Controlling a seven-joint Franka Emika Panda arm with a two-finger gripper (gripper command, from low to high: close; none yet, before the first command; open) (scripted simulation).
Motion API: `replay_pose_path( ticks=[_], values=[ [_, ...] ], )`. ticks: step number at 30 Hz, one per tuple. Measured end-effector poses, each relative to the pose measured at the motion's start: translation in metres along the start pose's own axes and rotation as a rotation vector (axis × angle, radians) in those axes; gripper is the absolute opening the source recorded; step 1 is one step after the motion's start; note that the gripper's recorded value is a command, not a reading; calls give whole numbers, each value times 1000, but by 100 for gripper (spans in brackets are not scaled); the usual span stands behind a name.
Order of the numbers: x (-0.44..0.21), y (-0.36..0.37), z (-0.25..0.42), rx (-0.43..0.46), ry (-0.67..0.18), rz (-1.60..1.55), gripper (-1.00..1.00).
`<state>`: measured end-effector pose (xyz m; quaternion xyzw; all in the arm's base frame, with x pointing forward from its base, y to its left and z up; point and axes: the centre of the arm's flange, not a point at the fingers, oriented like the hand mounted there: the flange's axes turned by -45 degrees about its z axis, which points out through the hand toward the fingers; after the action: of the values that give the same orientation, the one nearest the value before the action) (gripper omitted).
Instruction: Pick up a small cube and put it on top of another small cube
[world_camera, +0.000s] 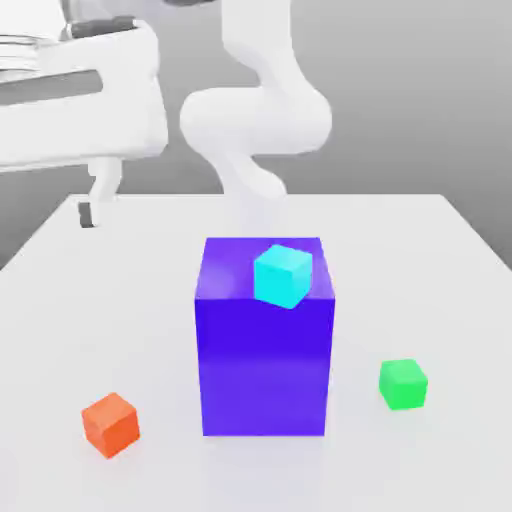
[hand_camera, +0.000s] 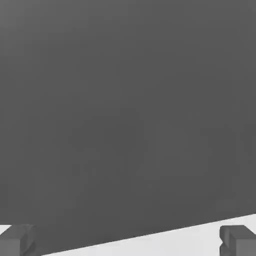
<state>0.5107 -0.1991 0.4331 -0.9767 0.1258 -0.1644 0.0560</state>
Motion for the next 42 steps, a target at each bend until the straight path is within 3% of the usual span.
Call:
replay_pose_path(
  ticks=[15,19,20,28,32,42],
  values=[
    [-78,182,188,-169,-281,177,0],
    [-101,201,245,-183,-296,183,0],
    [-104,202,254,-183,-297,184,-100],
    [-100,201,242,-183,-298,184,-100],
    [-82,179,201,-166,-287,154,-100],
    [-112,-70,201,-15,-342,-471,-100]
  ],
)
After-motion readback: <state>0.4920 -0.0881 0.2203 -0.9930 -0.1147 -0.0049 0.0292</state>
